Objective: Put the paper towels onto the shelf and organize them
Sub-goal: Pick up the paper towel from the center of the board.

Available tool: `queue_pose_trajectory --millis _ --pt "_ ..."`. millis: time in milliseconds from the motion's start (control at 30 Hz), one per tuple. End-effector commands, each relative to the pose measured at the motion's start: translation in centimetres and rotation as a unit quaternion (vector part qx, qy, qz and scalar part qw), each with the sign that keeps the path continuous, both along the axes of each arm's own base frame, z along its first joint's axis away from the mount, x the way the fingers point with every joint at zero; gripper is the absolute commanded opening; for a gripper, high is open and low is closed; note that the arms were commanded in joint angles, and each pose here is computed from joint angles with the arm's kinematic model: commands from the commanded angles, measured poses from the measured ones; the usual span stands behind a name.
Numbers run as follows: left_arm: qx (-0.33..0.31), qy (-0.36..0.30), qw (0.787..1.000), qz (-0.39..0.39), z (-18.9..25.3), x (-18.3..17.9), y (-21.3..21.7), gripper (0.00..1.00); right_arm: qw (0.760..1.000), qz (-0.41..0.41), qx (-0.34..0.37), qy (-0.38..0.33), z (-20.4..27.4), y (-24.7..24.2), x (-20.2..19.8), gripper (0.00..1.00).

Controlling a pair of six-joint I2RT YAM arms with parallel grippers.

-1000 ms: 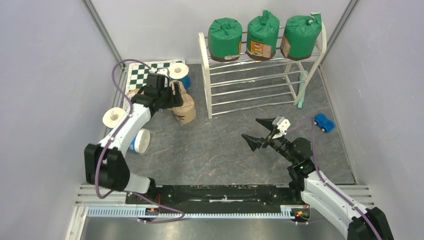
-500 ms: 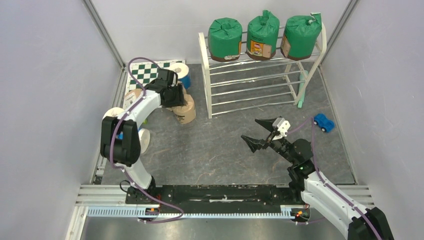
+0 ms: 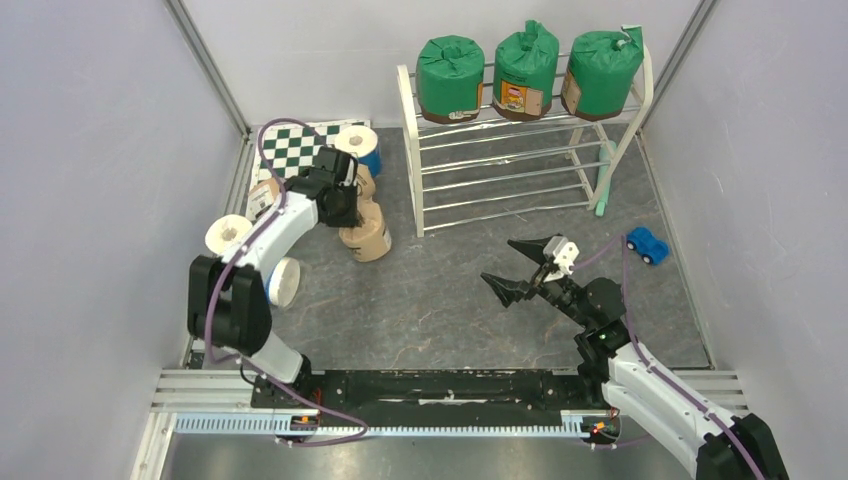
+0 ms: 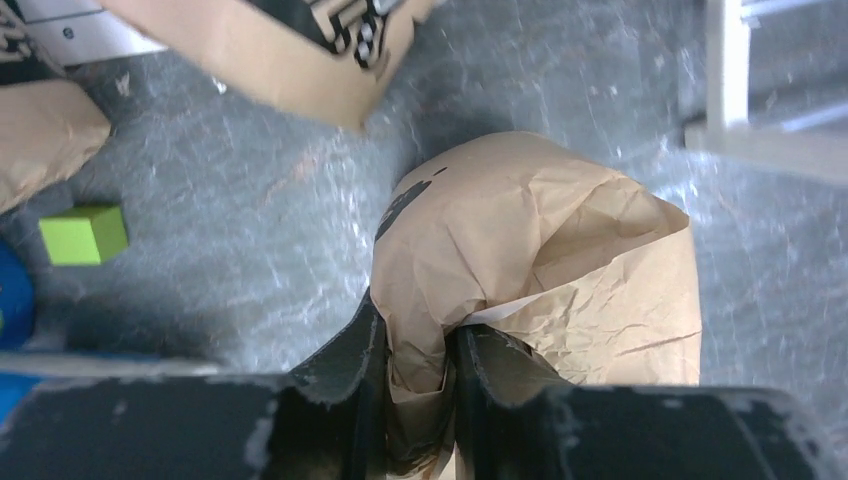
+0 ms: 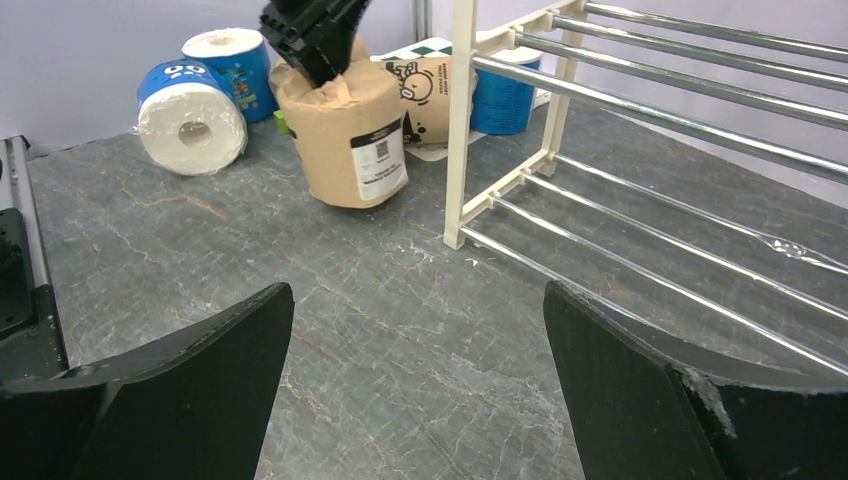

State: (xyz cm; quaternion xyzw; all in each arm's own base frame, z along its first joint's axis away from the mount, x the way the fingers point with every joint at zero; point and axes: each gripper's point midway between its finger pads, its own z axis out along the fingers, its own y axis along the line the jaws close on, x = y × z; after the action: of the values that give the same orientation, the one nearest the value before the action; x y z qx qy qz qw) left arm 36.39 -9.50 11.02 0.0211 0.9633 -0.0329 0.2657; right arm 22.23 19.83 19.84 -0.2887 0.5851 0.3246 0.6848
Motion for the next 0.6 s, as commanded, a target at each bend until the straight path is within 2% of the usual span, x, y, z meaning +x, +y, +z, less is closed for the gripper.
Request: queue_pose_trajectory --millis 0,233,367,567 --pt "0.04 -0.036 0.997 -0.051 3.2 -3.8 -0.4 0.18 0.999 0.028 0.001 -0.023 1.4 0.9 -0.6 0.98" --pt "0.072 -0.097 0.988 -0.094 4.3 -9.6 -2.6 0.13 0.998 0.065 -0.013 0.004 0.9 2.8 -1.3 0.98" --pt "0.027 -0.128 0.985 -0.116 5.0 -12.2 -5.0 0.11 0.996 0.089 -0.014 0.025 1.0 4.4 -1.7 0.98" --pt "-0.021 -0.119 0.982 -0.147 3.6 -15.4 -8.3 0.1 0.992 0.112 -0.014 0.048 1.1 7.6 -2.9 0.98"
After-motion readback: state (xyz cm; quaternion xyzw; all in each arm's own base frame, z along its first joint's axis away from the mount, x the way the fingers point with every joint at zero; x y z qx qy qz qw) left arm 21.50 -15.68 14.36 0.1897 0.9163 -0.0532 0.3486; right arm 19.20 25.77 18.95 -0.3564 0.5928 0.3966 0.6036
